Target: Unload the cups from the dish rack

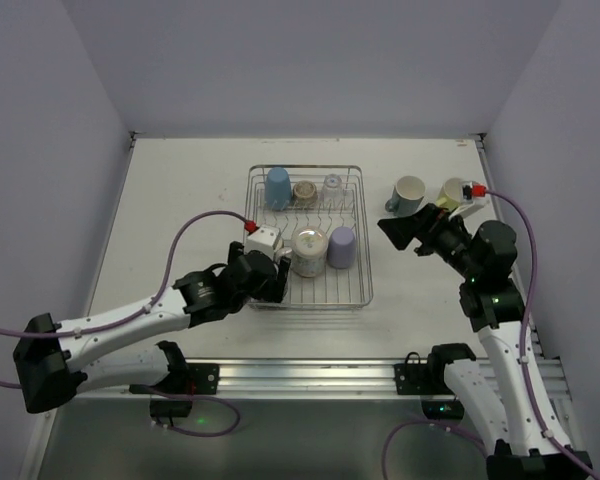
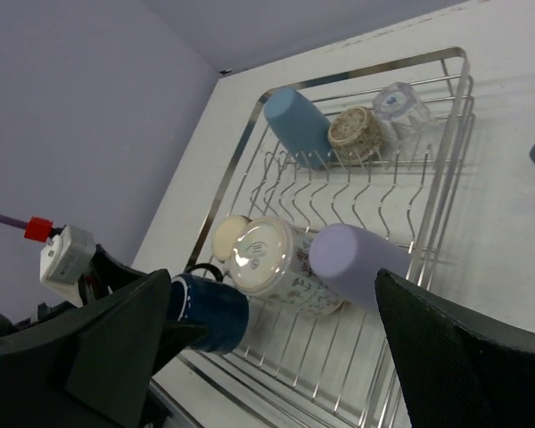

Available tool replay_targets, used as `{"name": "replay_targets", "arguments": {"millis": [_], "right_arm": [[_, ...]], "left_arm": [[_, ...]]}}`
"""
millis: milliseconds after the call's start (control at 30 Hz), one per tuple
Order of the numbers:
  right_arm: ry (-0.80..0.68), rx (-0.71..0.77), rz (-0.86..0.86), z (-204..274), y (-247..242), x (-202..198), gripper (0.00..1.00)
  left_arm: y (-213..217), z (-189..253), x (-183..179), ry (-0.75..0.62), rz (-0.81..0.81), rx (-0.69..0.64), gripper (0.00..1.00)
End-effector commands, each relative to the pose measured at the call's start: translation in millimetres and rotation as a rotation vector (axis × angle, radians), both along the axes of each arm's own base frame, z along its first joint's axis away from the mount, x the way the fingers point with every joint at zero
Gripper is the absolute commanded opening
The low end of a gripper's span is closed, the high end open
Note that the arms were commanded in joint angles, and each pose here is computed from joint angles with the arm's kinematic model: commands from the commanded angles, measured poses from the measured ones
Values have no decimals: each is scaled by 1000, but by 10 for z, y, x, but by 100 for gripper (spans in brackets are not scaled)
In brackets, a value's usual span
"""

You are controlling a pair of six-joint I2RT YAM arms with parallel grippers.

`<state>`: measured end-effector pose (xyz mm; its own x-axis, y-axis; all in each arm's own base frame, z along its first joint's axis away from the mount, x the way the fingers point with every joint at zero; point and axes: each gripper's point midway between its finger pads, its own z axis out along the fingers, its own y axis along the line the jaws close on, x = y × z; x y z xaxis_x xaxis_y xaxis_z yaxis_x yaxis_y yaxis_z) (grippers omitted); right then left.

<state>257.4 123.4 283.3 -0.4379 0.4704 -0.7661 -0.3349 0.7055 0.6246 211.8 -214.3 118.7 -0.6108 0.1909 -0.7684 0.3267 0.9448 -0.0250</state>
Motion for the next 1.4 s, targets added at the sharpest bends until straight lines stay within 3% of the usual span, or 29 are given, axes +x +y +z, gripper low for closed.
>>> {"name": "replay_targets", "arguments": {"millis": [0, 200, 333, 567, 733, 900, 1233, 1333, 1367], "right_arm": [[-44, 109, 121, 200, 240, -207, 99], [-78, 245, 236, 309, 563, -432, 99], [-104, 348, 322, 375, 832, -617, 94], [-175, 337, 564, 354, 1469, -991, 79], [-212, 326, 649, 412, 1696, -1079, 78], [-276, 336, 694, 618, 1820, -1148, 78], [-304, 368, 743, 730, 2099, -1233, 64], [-312, 397, 746, 769, 2122, -1255, 47], [-309, 402, 733, 770, 2118, -1233, 32]], "left_arm": [[-23, 613, 85, -119, 34, -170, 30], [3, 1311, -47, -196, -12, -364, 22], [-6, 1885, -143, -295, -46, -594, 21], [-196, 2413, -312, -316, -115, -949, 21], [-263, 2613, -411, -303, -159, -1085, 21], [-267, 2661, -463, -289, -176, -1124, 21], [-321, 2572, -496, -249, -182, -1195, 24], [-326, 2554, -486, -245, -177, -1183, 36], [-316, 2549, -484, -249, -175, -1178, 43]]}}
